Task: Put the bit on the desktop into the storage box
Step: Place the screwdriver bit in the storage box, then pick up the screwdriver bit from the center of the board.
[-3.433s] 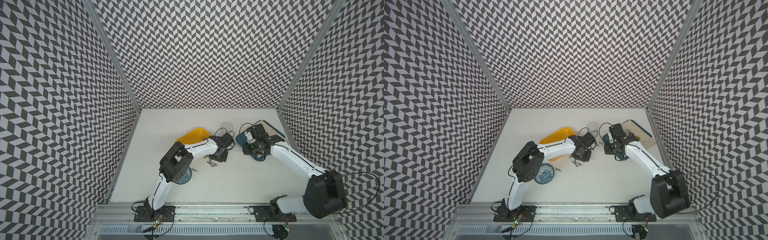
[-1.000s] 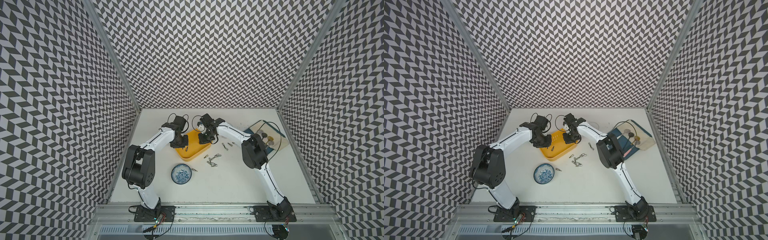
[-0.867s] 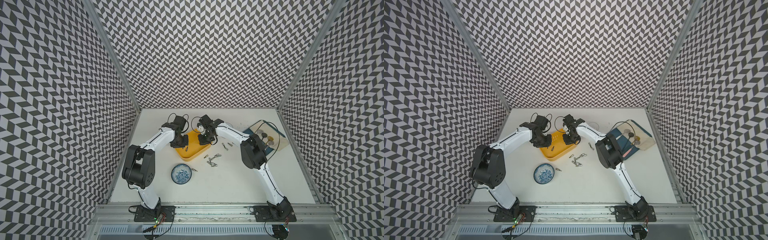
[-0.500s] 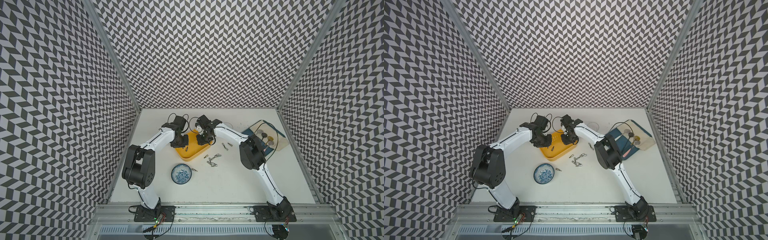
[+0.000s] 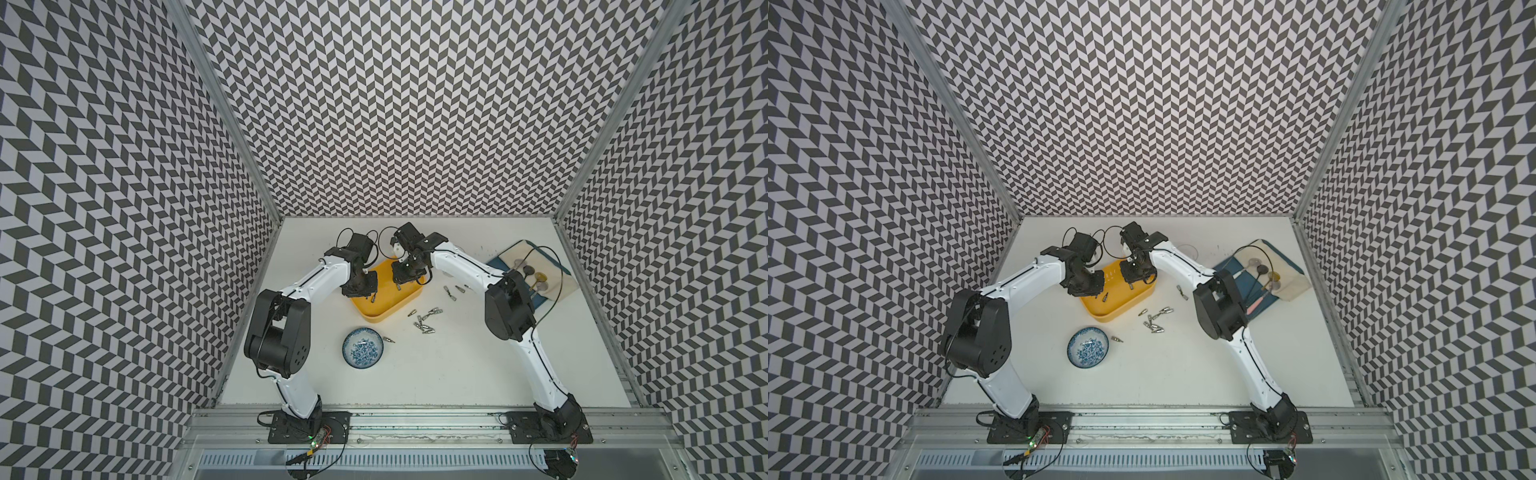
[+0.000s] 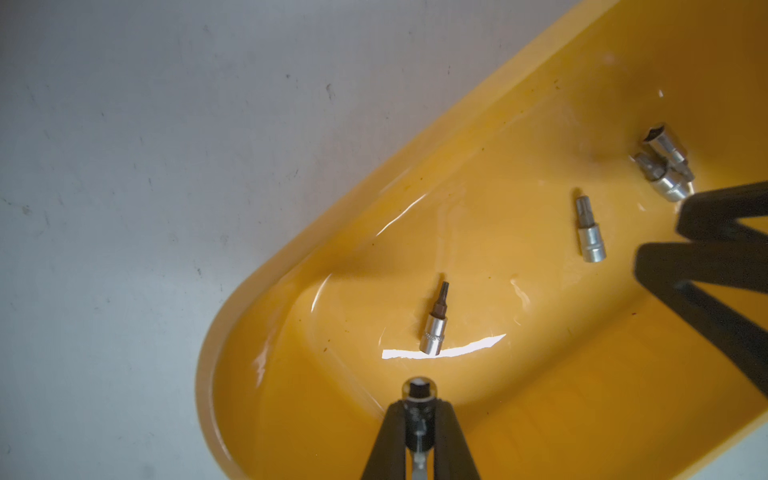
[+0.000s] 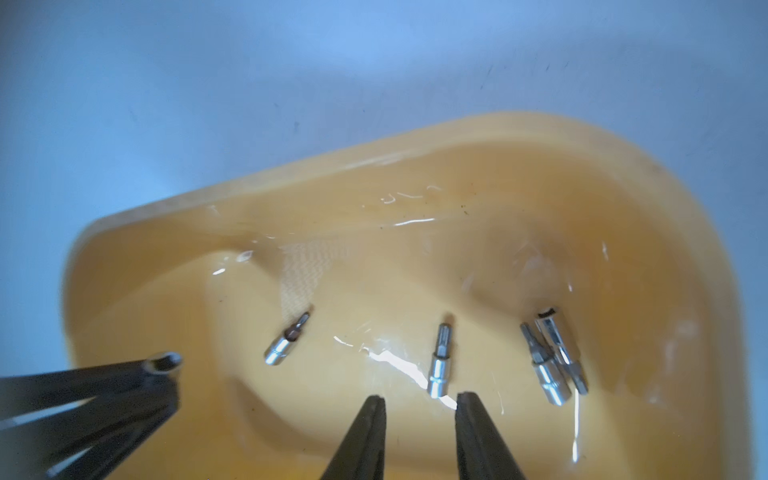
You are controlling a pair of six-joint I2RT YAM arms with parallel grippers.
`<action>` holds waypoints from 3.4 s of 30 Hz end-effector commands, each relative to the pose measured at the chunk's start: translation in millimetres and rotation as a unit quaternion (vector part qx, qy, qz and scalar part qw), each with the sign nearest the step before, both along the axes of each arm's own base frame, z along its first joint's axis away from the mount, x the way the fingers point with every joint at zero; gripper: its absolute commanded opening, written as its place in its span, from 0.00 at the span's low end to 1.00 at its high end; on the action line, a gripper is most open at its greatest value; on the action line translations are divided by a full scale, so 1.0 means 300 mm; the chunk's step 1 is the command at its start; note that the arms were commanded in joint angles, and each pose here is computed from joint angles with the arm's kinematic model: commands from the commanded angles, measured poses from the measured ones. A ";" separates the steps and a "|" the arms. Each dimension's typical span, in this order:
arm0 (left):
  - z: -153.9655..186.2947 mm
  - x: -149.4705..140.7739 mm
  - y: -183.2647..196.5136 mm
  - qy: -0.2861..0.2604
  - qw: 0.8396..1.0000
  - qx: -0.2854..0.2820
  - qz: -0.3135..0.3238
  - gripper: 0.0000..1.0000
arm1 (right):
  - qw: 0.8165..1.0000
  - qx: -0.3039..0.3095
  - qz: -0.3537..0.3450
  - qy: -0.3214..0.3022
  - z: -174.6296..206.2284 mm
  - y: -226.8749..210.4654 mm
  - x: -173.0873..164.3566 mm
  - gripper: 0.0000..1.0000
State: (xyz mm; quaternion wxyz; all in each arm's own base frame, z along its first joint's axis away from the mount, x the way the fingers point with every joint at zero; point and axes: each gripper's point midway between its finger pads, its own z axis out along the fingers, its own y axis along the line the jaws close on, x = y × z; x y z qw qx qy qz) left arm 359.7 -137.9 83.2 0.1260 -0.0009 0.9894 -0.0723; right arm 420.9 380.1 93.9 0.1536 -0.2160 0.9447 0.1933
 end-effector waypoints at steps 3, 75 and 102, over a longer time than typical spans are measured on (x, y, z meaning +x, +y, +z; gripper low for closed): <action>0.015 0.037 -0.066 -0.017 1.000 -0.009 -0.020 0.00 | 0.996 0.044 -0.034 -0.067 0.315 -0.098 0.032 0.33; -0.024 0.042 -0.181 -0.030 0.999 0.006 -0.044 0.30 | 0.987 -0.062 -0.136 -0.065 -0.098 -0.684 -0.041 0.41; 0.048 0.021 -0.153 -0.052 0.998 0.004 -0.036 0.31 | 0.988 -0.089 -0.117 -0.048 -0.202 -0.681 -0.023 0.36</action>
